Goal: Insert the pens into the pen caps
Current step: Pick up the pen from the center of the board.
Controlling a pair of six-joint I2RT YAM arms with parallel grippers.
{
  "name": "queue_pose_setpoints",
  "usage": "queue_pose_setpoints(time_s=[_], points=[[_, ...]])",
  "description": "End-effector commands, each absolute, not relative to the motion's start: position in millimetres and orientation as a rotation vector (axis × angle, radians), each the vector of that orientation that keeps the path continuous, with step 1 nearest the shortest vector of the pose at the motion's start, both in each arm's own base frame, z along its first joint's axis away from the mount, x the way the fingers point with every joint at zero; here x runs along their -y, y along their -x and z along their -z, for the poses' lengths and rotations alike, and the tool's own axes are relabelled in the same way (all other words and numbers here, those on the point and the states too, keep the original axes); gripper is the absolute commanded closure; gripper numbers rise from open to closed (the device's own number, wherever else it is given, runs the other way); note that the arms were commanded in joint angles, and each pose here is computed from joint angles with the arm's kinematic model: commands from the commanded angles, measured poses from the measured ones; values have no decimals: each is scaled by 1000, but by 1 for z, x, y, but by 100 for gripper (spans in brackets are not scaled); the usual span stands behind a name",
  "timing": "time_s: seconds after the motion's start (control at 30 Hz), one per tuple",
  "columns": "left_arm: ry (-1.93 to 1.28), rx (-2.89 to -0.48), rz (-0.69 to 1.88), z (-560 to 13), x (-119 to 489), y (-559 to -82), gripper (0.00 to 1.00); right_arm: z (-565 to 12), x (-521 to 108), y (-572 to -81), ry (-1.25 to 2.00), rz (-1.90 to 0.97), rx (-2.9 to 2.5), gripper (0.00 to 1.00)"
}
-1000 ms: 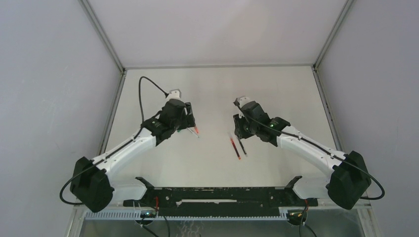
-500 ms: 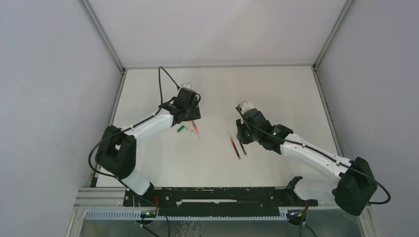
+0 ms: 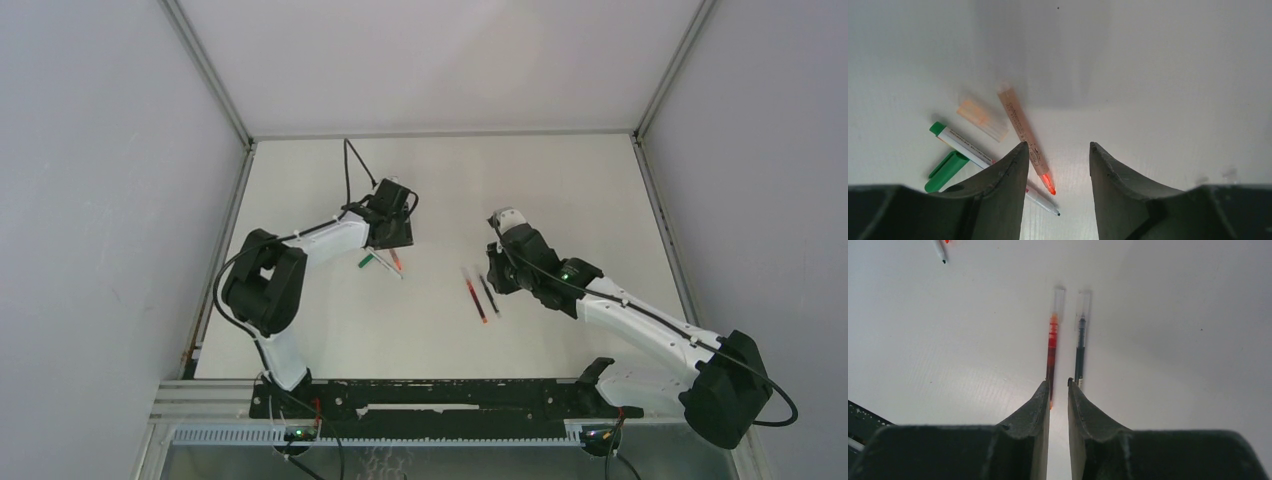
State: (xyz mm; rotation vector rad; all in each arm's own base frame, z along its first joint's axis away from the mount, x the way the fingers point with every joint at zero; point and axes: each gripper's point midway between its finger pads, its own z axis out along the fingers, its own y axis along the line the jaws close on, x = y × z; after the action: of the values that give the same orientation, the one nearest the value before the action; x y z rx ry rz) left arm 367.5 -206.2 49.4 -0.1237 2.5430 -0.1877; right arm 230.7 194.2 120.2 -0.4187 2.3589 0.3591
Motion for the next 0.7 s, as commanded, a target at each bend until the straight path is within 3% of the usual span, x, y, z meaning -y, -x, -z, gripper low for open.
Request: queue_pose_setpoints(time_s=[0.0, 0.67], points=[[146, -2506, 228, -63, 218, -385, 49, -132, -196, -237, 375, -386, -2312, 76], [134, -2508, 214, -63, 219, -375, 51, -130, -196, -237, 369, -392, -2323, 77]])
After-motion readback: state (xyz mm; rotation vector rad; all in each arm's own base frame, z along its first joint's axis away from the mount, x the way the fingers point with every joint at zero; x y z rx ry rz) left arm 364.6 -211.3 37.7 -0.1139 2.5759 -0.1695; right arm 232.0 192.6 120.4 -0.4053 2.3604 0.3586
